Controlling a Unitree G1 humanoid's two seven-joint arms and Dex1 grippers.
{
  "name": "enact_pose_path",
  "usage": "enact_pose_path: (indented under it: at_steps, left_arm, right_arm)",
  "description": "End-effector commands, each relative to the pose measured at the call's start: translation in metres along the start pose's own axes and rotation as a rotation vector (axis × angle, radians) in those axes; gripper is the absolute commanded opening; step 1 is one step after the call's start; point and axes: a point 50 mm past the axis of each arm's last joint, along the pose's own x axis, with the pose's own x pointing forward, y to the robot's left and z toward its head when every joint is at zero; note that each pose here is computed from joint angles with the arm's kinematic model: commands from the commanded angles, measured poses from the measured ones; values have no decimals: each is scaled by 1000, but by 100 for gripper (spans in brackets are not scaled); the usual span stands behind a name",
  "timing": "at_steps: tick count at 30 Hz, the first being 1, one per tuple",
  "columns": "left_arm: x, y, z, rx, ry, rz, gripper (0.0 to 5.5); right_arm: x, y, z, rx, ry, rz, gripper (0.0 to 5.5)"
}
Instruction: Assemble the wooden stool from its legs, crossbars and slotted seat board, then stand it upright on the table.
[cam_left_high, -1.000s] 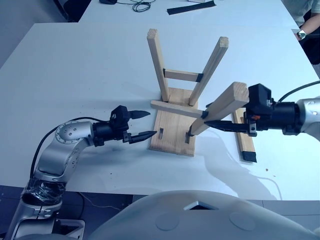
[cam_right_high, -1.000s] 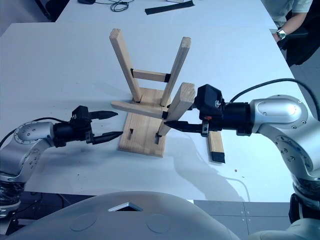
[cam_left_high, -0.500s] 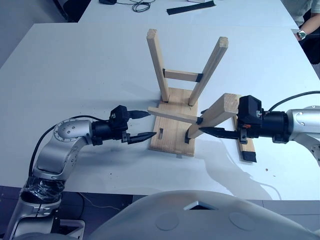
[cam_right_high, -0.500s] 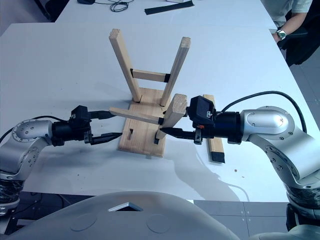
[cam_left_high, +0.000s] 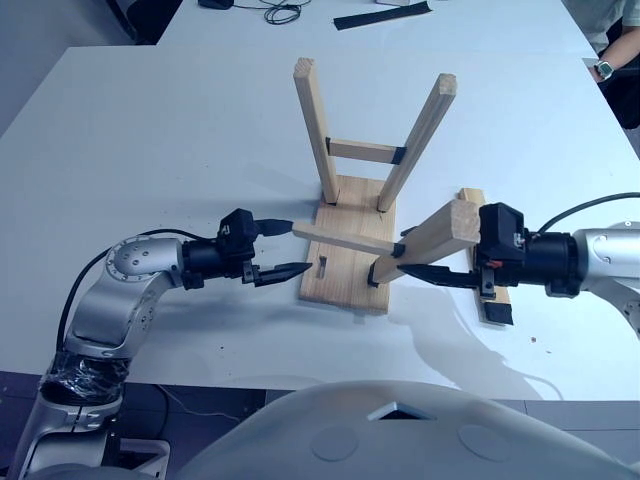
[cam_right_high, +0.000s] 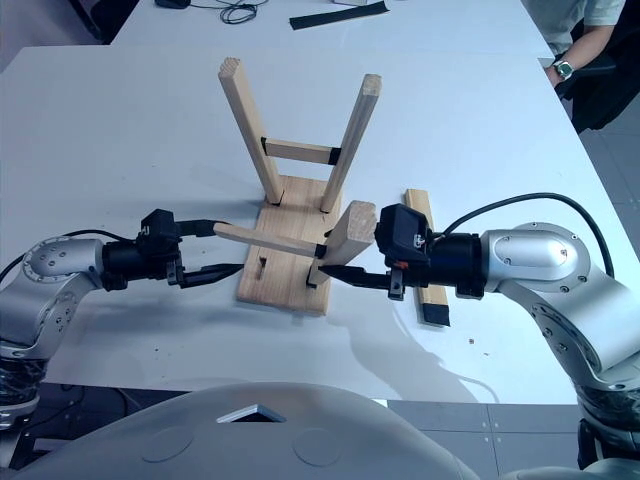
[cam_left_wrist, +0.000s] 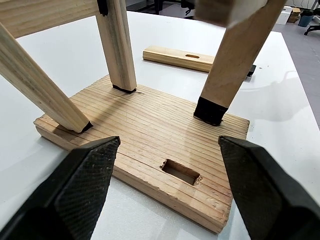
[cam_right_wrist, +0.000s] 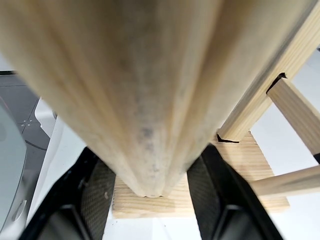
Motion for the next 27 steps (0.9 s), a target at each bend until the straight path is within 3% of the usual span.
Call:
enact_pose_path:
  at_steps: [1,14,27]
  left_arm:
    - [-4,1,1,7,9,6,366]
    - [-4,1,1,3,7,5,366]
    - [-7,2,-2,-8,36,-16,366]
  right_arm:
    - [-3,4,-5,20,49,22,201]
    - [-3,3,-12,25,83,15,201]
    - [14,-9,-70,104,268,92,201]
